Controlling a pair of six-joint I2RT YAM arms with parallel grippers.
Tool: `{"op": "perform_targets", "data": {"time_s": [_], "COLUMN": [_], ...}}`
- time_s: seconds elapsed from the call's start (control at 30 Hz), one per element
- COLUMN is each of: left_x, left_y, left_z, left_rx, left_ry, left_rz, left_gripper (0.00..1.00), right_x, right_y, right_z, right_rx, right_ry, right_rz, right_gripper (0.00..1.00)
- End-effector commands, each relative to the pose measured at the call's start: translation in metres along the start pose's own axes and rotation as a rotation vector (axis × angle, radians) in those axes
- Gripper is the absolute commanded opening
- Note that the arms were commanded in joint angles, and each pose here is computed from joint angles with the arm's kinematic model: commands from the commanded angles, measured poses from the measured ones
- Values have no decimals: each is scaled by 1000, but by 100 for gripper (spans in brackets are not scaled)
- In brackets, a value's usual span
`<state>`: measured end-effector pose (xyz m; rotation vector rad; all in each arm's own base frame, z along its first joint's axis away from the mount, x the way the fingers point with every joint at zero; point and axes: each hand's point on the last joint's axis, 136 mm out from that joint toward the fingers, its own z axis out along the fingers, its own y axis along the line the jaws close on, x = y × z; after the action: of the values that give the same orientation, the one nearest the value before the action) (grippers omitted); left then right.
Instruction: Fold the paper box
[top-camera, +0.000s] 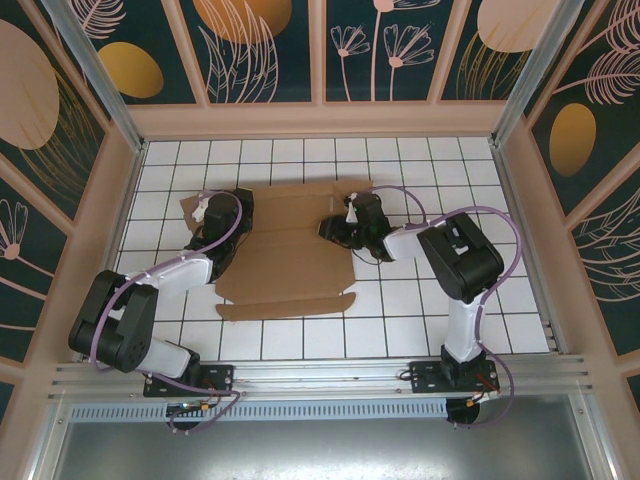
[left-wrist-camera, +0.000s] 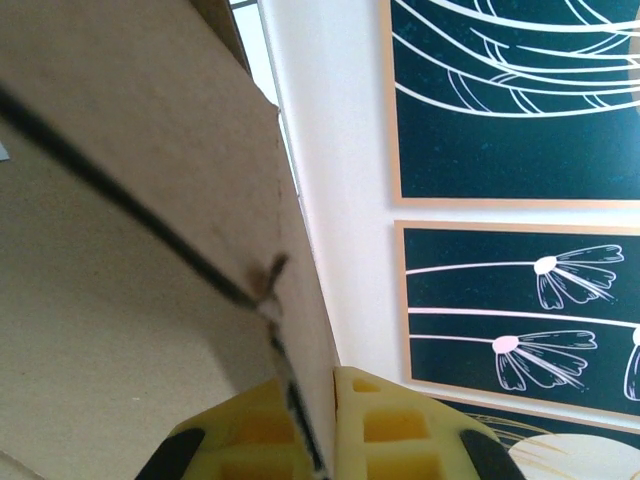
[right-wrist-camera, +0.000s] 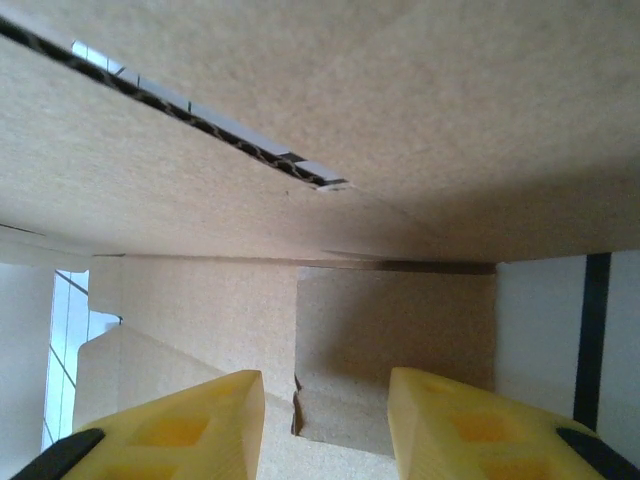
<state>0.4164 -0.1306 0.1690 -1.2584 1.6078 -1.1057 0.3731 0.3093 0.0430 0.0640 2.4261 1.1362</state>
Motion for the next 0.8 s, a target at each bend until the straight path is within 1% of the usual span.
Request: {"op": "perform_targets", "data": {"time_s": [0.0, 0.1, 0.13, 0.27, 0.37, 0.47, 0.53, 0.57, 0.6, 0.67, 0.73, 0.77], "left_x": [0, -2, -2, 0, 2, 3, 7, 9, 12, 18, 22, 22], "left_y": [10, 1, -1, -9, -14, -19, -21, -22, -24, -24, -22, -21], "left_z": [-6, -9, -9, -9, -9, -5, 0, 2, 4, 8, 11, 12], "left_rx": [-37, -18, -16, 5, 20, 6, -18, -23, -24, -27, -38, -44], "left_ry": [2, -5, -5, 6, 13, 19, 33, 46, 63, 93, 109, 109], "left_rz": [7, 34, 46, 71, 70, 77, 82, 82, 73, 54, 39, 36], "left_gripper": [0, 0, 0, 0, 0, 0, 0, 0, 0, 0, 0, 0], "right_x": [-10, -20, -34, -52, -74, -100, -116, -125, -137, -152, -153, -150], "right_y": [7, 35, 35, 48, 34, 15, 4, -3, -13, -41, -60, -59], "right_z": [-15, -53, -72, -138, -169, -202, -227, -236, -240, -233, -214, -204], "right_rx": [13, -36, -30, -48, 47, 179, 279, 334, 386, 469, 483, 451], "right_ry": [-64, -140, -197, -392, -488, -620, -750, -785, -782, -697, -608, -568], "right_rz": [-53, -180, -217, -381, -411, -471, -575, -597, -607, -587, -602, -628], "right_gripper": [41, 45, 45, 42, 42, 42, 38, 36, 34, 31, 30, 30]}}
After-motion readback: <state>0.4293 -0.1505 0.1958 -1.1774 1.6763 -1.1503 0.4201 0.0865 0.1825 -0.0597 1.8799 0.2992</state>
